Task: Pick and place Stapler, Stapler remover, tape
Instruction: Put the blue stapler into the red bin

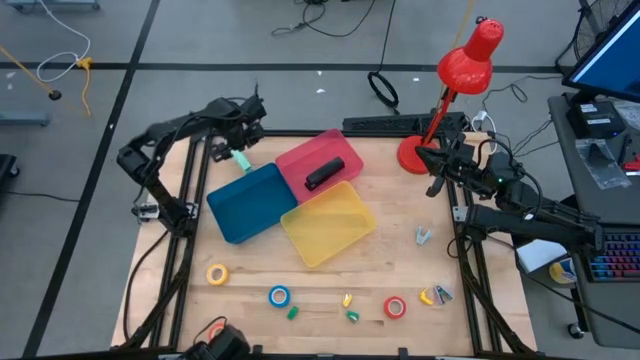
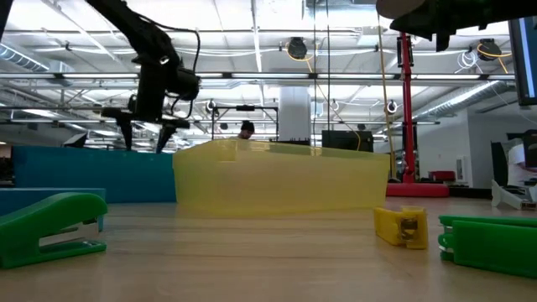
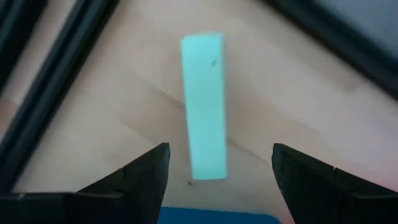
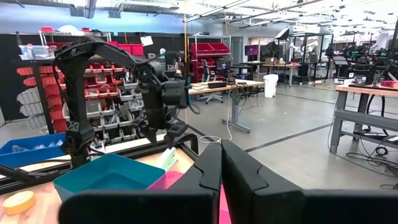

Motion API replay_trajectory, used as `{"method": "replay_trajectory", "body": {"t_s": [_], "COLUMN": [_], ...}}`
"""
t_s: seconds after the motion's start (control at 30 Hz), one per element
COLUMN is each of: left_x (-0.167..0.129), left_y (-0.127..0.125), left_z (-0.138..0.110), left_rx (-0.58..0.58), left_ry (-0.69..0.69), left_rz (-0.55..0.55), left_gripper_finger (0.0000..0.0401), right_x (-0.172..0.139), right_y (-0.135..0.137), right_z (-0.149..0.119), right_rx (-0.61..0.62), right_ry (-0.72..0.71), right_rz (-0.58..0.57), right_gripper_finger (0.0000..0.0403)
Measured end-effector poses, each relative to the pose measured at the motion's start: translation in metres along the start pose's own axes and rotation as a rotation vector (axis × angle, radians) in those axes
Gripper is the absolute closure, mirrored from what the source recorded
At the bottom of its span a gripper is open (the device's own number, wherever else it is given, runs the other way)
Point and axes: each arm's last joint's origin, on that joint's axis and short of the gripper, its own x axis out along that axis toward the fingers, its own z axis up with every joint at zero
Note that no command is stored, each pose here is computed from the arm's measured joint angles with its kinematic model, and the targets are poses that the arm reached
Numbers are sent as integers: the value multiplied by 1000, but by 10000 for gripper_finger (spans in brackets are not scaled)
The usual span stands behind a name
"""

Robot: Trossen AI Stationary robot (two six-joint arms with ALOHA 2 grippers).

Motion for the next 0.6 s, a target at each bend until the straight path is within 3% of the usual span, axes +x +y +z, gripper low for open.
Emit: {"method": "replay_trajectory", "body": {"t_s": [0.17, 0.43, 0.6], "left_x": [23, 48, 57], "left_y": [7, 5, 12], "left_z": [-6, -10, -14], "left_rx": [-83, -109, -120], "left_ry": [12, -2, 13], "left_rz": [5, -116, -88], "left_gripper_finger": [118, 118, 119], "right_x": [0, 0, 0], "right_y": [0, 0, 0], "right_z": [0, 0, 0], "right_rx": [0, 0, 0], "right_ry": [0, 0, 0], "right_rz": [0, 0, 0], "right_gripper_finger": [402, 402, 402]}}
